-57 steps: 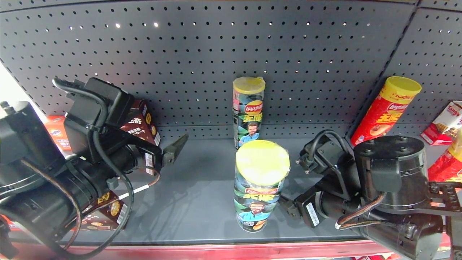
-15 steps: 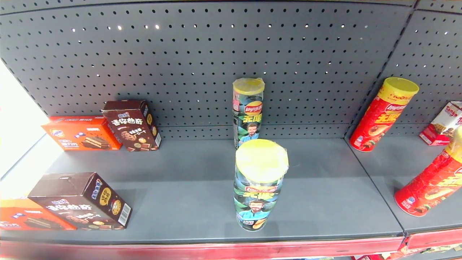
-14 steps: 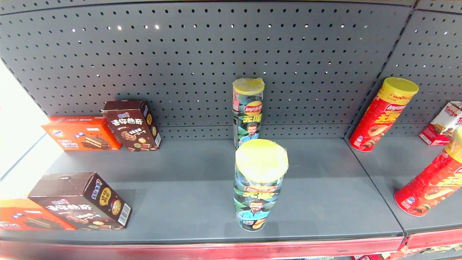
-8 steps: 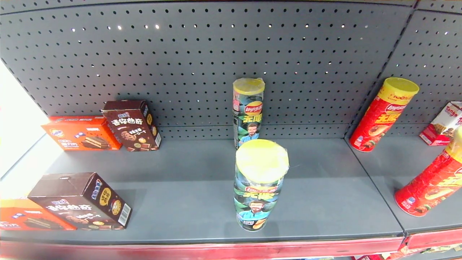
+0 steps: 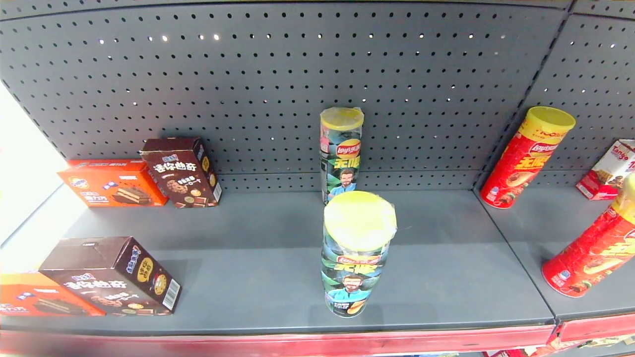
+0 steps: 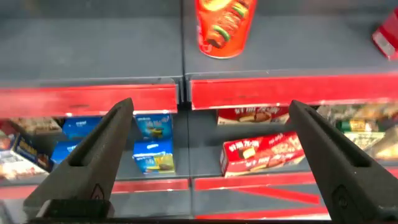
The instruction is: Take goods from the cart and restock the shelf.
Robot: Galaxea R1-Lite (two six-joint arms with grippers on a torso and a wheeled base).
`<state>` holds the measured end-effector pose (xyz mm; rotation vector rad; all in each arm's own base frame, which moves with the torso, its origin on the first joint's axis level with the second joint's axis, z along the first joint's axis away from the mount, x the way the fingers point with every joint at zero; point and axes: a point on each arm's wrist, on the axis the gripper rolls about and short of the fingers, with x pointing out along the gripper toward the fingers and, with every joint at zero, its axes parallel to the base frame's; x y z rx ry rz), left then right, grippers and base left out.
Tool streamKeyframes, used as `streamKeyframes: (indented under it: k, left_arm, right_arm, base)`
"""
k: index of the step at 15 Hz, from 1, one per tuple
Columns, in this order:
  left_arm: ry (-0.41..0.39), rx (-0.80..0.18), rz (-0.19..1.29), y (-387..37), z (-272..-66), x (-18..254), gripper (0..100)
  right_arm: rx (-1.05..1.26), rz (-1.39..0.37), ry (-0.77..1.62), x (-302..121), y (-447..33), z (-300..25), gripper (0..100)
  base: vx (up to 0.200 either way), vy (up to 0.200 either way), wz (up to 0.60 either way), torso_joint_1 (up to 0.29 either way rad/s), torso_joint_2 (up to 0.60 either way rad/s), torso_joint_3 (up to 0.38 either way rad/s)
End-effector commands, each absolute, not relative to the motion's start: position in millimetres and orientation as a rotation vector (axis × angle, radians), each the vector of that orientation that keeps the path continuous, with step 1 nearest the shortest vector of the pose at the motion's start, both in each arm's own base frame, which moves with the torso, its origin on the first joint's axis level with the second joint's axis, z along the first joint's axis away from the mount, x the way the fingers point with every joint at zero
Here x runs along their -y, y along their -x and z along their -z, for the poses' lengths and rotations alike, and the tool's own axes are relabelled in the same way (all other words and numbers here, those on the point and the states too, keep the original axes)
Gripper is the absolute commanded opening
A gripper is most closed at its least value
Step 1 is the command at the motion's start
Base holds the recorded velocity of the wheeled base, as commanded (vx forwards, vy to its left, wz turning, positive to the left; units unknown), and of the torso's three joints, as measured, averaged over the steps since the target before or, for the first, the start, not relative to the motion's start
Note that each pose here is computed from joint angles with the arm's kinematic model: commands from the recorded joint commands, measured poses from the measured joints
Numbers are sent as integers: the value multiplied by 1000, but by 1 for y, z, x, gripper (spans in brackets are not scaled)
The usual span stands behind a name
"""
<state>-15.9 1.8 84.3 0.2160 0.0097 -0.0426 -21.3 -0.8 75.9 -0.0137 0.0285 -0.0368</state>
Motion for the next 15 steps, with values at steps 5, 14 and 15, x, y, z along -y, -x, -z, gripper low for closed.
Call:
streamKeyframes:
  k: [5, 14, 15]
  left_arm:
    - [-152, -2, 120, 16, -84, 0, 100]
    - [-55, -1, 80, 23, -75, 2, 100]
    - [-50, -1, 78, 23, -75, 2, 100]
  right_arm:
    - [-6, 35, 11, 1, 22, -75, 100]
    - [-6, 35, 11, 1, 22, -75, 100]
    - [-6, 35, 11, 1, 22, -75, 100]
  base:
    - [0, 0, 0, 0, 0, 0]
    - [0, 0, 0, 0, 0, 0]
    - [0, 0, 0, 0, 0, 0]
